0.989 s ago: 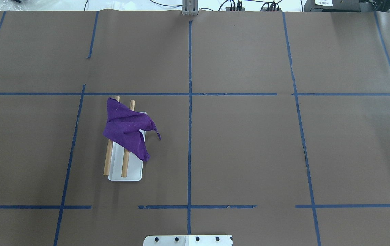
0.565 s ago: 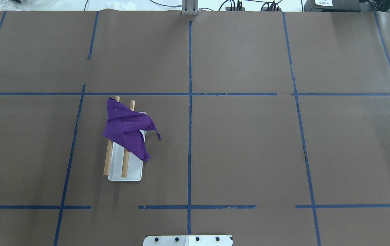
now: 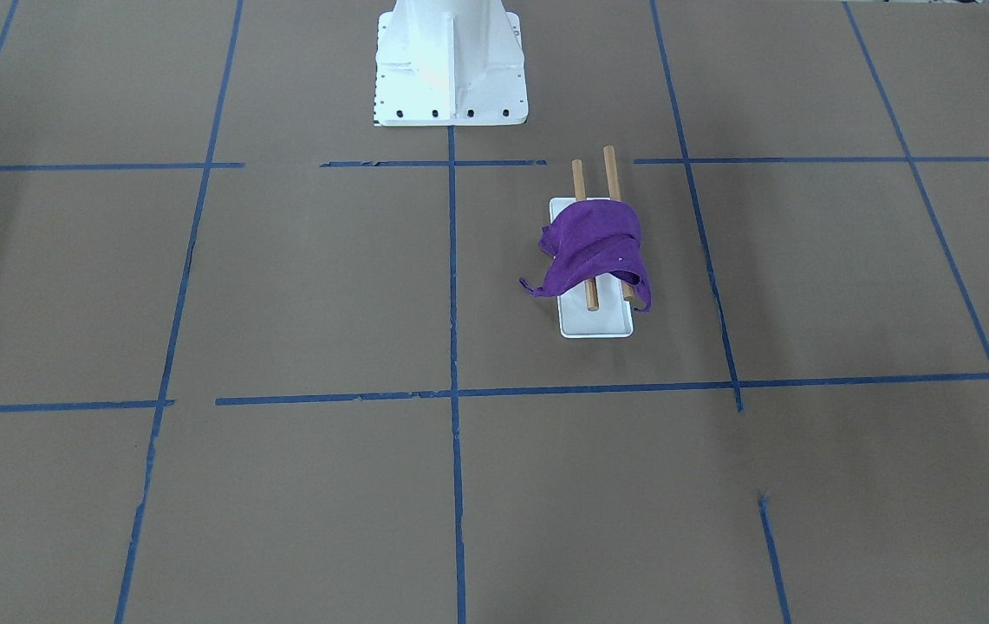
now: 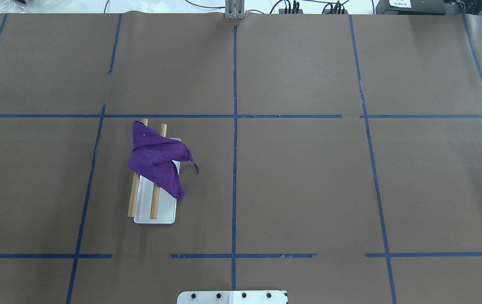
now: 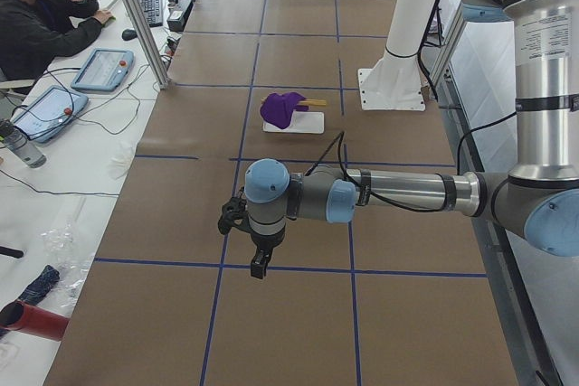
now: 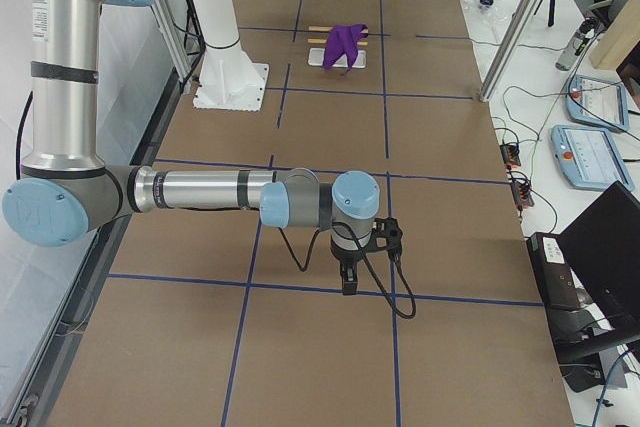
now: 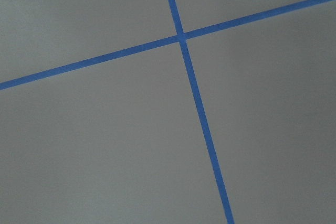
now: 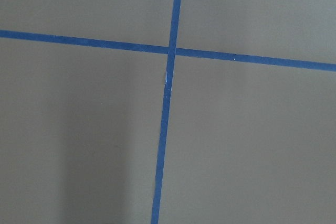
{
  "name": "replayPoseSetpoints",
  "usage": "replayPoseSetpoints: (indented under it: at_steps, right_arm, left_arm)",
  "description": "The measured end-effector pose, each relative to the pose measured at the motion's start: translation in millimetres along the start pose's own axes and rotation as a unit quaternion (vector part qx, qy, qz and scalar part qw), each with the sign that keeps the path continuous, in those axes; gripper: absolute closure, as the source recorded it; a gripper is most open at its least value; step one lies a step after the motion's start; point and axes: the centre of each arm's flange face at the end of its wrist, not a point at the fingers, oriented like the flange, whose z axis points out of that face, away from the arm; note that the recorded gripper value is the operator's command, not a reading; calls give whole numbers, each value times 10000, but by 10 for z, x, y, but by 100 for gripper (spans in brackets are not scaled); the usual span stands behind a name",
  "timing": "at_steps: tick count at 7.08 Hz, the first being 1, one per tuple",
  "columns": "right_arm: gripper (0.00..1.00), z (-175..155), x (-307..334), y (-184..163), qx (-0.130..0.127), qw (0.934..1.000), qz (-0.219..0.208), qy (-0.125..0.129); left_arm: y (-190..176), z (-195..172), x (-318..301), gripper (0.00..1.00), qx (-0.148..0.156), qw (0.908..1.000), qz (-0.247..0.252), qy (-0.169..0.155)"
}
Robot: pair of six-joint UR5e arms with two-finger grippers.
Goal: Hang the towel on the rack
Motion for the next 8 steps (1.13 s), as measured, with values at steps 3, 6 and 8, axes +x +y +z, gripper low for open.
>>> replayPoseSetpoints:
  at_steps: [3, 6, 8]
  right_arm:
    - [0, -1, -1, 0, 1, 10000, 2, 0]
    - [0, -8, -7, -2, 8, 10000, -1, 0]
    - [0, -15, -13, -3, 15, 10000, -2, 0]
  left_arm:
    - [-11, -29, 9, 0, 18, 10000, 21, -68]
    - [-17, -33, 9, 0, 23, 10000, 26, -77]
    - [-16, -28, 5, 0, 19, 10000, 23, -78]
